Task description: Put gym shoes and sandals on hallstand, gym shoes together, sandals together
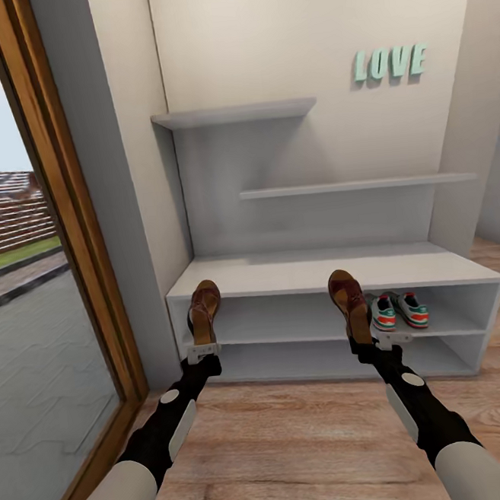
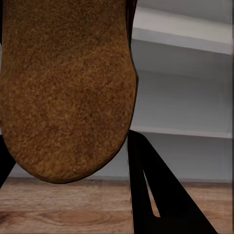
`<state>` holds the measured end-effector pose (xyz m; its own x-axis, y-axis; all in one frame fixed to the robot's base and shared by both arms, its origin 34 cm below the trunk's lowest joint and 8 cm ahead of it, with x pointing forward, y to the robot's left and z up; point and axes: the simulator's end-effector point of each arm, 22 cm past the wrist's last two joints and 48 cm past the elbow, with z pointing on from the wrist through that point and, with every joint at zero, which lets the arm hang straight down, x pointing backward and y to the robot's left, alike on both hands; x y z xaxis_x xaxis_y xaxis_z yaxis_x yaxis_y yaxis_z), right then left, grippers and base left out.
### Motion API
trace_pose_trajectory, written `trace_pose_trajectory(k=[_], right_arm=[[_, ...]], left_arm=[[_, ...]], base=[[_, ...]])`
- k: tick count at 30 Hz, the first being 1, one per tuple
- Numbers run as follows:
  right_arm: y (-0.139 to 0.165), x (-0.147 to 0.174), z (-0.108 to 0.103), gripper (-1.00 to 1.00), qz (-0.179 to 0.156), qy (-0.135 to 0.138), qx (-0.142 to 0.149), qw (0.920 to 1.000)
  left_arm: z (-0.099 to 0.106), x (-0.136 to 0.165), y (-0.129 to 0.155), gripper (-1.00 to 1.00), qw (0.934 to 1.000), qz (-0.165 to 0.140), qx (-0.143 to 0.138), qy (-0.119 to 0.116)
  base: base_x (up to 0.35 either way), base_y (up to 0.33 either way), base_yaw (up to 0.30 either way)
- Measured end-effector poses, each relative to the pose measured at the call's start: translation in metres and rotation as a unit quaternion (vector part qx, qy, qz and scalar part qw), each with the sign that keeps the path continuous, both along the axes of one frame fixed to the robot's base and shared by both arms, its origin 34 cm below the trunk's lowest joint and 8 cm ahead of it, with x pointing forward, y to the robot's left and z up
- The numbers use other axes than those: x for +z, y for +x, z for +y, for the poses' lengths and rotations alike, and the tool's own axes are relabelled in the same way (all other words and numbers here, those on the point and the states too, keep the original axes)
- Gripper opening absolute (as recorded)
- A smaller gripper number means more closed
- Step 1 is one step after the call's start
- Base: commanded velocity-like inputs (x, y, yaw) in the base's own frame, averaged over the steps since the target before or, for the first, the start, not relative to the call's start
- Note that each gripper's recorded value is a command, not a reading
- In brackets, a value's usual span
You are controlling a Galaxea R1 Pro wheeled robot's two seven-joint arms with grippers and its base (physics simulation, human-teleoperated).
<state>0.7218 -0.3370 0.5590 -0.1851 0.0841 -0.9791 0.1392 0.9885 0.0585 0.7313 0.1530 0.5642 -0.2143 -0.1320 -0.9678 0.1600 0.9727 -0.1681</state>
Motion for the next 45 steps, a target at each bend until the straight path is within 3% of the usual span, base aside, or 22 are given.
trace_pose_trajectory(k=[27, 32, 34, 45], right_arm=[[0.000, 0.000, 0.000, -1.00, 0.000, 0.000, 0.001, 1.0000], [0.000, 0.011, -0.024, -1.00, -0.002, -0.012, -0.009, 0.9999], [-0.001, 0.015, -0.034, -1.00, -0.004, -0.010, -0.018, 0.9998], [-0.005, -0.033, 0.027, -1.00, 0.059, 0.020, 0.014, 0.9980]], left_arm=[[0.001, 0.000, 0.000, -1.00, 1.0000, 0.000, 0.001, 0.000], [0.000, 0.017, 0.007, -1.00, 1.0000, -0.007, 0.000, 0.002], [0.002, 0.001, 0.001, -1.00, 0.9999, 0.010, 0.001, 0.004], [0.011, -0.061, -0.028, -1.00, 0.9986, 0.051, 0.008, 0.011]], base=[[-0.075, 0.001, -0.003], [0.000, 0.000, 0.000], [0.000, 0.000, 0.000], [0.000, 0.000, 0.000]])
